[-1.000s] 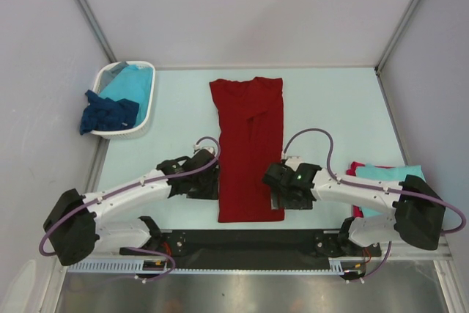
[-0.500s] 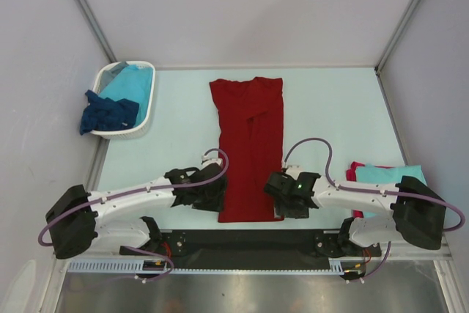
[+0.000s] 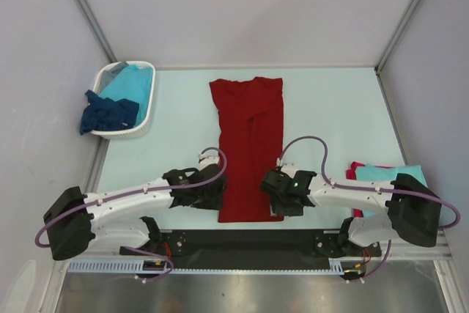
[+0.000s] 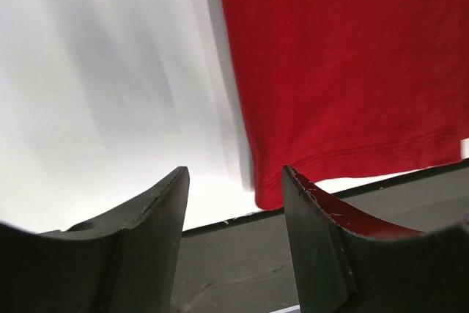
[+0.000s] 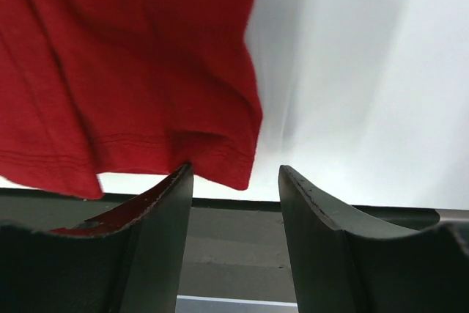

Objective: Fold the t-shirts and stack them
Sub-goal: Grab the bottom of the folded rectangular tshirt with both arms

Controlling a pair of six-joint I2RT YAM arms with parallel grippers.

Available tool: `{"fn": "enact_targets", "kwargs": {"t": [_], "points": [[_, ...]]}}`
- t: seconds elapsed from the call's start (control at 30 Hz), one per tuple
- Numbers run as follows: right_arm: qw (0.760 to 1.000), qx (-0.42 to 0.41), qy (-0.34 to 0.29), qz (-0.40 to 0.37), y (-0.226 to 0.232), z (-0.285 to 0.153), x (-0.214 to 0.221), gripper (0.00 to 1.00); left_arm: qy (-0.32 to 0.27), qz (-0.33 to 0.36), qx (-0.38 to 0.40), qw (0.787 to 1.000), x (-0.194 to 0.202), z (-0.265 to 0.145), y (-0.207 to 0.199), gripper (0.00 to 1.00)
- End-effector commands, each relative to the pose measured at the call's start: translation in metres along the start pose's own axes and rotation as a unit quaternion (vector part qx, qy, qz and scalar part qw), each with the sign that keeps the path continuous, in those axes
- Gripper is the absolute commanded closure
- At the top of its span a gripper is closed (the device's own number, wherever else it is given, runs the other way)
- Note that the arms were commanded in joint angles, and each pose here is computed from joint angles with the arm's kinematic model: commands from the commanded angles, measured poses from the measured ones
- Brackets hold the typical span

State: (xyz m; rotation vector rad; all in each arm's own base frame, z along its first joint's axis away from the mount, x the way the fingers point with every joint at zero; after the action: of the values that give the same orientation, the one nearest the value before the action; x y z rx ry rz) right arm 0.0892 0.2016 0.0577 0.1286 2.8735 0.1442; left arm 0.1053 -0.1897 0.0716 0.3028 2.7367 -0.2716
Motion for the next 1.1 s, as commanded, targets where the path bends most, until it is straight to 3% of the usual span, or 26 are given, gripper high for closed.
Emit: {"fn": "enact_targets", "kwargs": {"t": [0.0, 0.3, 0.57, 0.73, 1.07], "points": [[1.000, -0.009, -0.022, 0.002, 0.006, -0.009, -0.014, 0.44, -0.039, -0.008, 0.005, 0.999, -0.022, -0.010, -0.010, 0.41], [1.000, -0.005, -0.018, 0.007, 0.002, -0.001, -0.013, 0.44, 0.003, 0.016, 0.031, 0.999, -0.005, 0.004, -0.022, 0.44], [0.999, -0.010, -0.035, 0.021, -0.009, -0.025, -0.021, 0.45, -0.050, 0.007, 0.027, 0.998, -0.025, -0.019, -0.021, 0.43], [0.998, -0.011, -0.048, 0.028, -0.024, -0.036, -0.027, 0.45, -0.054, 0.006, 0.023, 0.998, -0.028, -0.020, -0.021, 0.43], [0.999, -0.014, -0.029, 0.020, -0.006, 0.003, -0.029, 0.46, -0.010, 0.016, 0.024, 1.000, -0.012, 0.012, -0.027, 0.43]]}}
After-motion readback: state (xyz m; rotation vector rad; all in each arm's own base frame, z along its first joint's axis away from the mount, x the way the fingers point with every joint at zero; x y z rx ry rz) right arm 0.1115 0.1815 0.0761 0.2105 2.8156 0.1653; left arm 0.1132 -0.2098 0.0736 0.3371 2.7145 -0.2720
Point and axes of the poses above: each gripper's point midway between its finger pads, its own z axis out along the fingers, its own y axis along the line the jaws close on, x = y × z, the point moved 3 cm from there along -z, back along the fingers, and after that the axes turned 6 degrees about z, right-handed, at the moved point
